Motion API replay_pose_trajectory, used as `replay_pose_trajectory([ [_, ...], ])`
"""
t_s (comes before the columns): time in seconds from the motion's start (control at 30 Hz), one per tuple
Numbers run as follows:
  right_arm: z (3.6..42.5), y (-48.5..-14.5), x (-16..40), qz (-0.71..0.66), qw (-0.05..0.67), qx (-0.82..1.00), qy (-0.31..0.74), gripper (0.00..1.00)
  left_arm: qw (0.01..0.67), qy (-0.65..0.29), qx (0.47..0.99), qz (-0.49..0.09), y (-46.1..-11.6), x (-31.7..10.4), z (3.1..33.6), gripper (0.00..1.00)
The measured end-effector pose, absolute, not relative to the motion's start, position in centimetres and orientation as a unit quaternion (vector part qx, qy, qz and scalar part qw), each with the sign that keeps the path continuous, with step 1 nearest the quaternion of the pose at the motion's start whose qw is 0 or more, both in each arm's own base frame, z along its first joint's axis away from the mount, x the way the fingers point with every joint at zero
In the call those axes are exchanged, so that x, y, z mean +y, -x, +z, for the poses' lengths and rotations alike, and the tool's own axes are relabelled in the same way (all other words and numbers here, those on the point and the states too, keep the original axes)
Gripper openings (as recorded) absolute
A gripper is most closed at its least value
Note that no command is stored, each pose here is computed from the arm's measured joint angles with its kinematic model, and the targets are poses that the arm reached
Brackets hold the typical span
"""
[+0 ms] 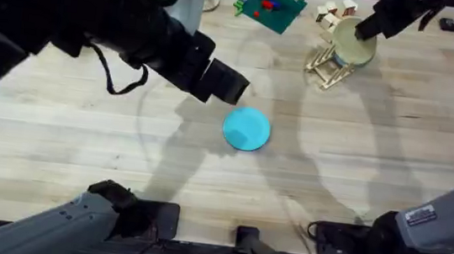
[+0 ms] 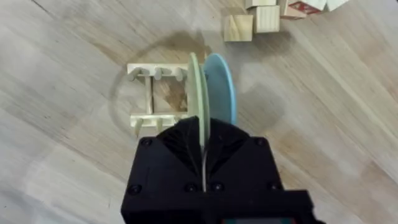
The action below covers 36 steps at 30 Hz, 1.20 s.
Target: Pick up the plates from the table one by one and place each into a slot on the dish rack.
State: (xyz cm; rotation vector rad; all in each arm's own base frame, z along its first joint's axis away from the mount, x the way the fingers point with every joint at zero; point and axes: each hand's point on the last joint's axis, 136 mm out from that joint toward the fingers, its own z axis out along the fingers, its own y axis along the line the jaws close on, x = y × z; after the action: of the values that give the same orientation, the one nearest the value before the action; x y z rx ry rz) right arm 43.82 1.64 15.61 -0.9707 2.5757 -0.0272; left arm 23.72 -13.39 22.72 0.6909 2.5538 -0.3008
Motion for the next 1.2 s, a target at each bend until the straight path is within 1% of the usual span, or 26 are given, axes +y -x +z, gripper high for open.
replay_pose_trajectory([
  [0.43, 15.6, -43.8, 1.7, -0.009, 0.193, 0.918, 0.346, 0.038, 0.237, -0.252, 0.932, -0.11, -23.7, -13.4, 22.7, 0.994],
  [0.5, 15.6, -43.8, 1.7, -0.009, 0.194, 0.918, 0.346, 0.084, 0.237, -0.252, 0.932, -0.11, -23.7, -13.4, 22.7, 0.994],
  [0.63, 15.6, -43.8, 1.7, -0.009, 0.194, 0.918, 0.346, 0.132, 0.237, -0.252, 0.932, -0.11, -23.7, -13.4, 22.7, 0.995],
  [0.73, 15.6, -43.8, 1.7, -0.009, 0.194, 0.918, 0.347, 0.201, 0.237, -0.252, 0.932, -0.11, -23.7, -13.4, 22.7, 0.994],
  [0.87, 15.6, -43.8, 1.7, -0.008, 0.194, 0.918, 0.346, 0.21, 0.237, -0.252, 0.932, -0.11, -23.7, -13.4, 22.7, 0.993],
  [1.03, 15.7, -43.8, 1.8, -0.006, 0.195, 0.922, 0.336, 0.275, 0.237, -0.252, 0.932, -0.11, -23.7, -13.4, 22.7, 0.994],
  [1.1, 16.2, -43.7, 1.9, -0.006, 0.199, 0.921, 0.334, 0.295, 0.237, -0.252, 0.932, -0.11, -23.7, -13.4, 22.7, 0.994],
  [1.2, 18.2, -42.9, 2.3, -0.01, 0.213, 0.918, 0.334, 0.34, 0.237, -0.252, 0.932, -0.11, -23.7, -13.4, 22.7, 0.993],
])
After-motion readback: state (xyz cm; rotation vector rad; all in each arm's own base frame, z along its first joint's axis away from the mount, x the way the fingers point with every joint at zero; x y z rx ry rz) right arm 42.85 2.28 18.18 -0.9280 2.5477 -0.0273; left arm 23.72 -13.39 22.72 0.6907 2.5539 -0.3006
